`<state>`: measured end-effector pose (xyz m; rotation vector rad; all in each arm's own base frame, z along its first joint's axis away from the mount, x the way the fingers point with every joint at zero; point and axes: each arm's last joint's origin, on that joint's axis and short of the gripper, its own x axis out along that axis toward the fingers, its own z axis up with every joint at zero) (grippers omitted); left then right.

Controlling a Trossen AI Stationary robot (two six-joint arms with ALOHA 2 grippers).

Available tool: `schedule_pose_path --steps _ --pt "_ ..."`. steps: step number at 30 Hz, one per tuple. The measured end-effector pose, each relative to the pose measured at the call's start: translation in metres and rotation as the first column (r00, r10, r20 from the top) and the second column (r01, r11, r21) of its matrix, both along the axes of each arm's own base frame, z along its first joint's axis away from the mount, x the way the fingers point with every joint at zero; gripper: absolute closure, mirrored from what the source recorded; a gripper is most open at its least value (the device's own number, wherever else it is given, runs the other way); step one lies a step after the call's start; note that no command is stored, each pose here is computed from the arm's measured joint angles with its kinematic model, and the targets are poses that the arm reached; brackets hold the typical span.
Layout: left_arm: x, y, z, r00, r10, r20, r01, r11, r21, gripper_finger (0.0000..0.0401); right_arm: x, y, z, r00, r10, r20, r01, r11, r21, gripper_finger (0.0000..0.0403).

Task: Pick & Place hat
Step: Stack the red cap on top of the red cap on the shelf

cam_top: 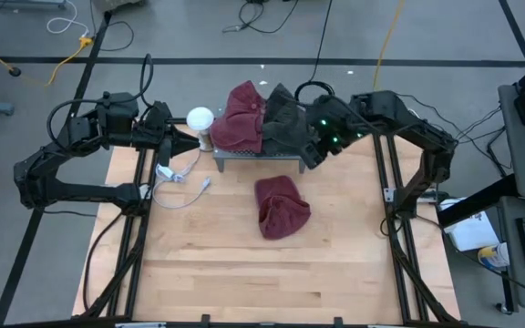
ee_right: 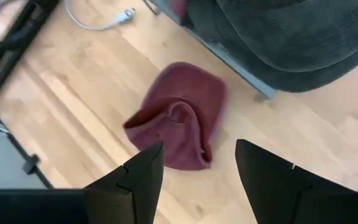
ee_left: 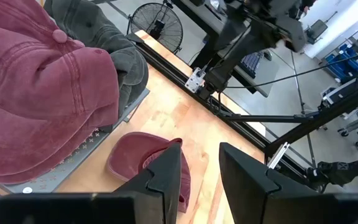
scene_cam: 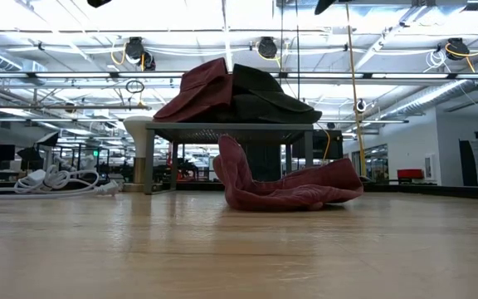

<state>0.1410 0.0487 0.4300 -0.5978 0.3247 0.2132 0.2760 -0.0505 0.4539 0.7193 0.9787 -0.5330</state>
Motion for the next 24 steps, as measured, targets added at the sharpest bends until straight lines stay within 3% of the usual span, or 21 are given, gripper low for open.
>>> schedule_pose_path --steps 6,12,18,24 --pt "0.000 0.000 0.000 1.000 0.007 0.002 -0.007 1.000 -0.020 0.0288 -0.010 0.028 -0.001 0.998 -0.060 0.001 0.060 0.998 0.027 0.0211" --pt "0.000 0.000 0.000 1.000 0.008 0.002 -0.008 1.000 -0.020 0.0288 -0.012 0.037 -0.029 0.990 -0.116 -0.080 0.121 0.991 0.063 0.0191" --pt "0.000 0.000 0.000 1.000 0.014 0.005 -0.014 0.999 -0.039 0.0288 -0.010 0.039 -0.077 0.983 -0.108 -0.151 0.119 0.991 0.065 0.0172" --pt "0.000 -0.001 0.000 1.000 0.003 0.006 -0.003 0.999 -0.044 0.0288 -0.015 0.039 -0.124 0.990 -0.116 -0.078 0.122 0.989 0.079 0.0173"
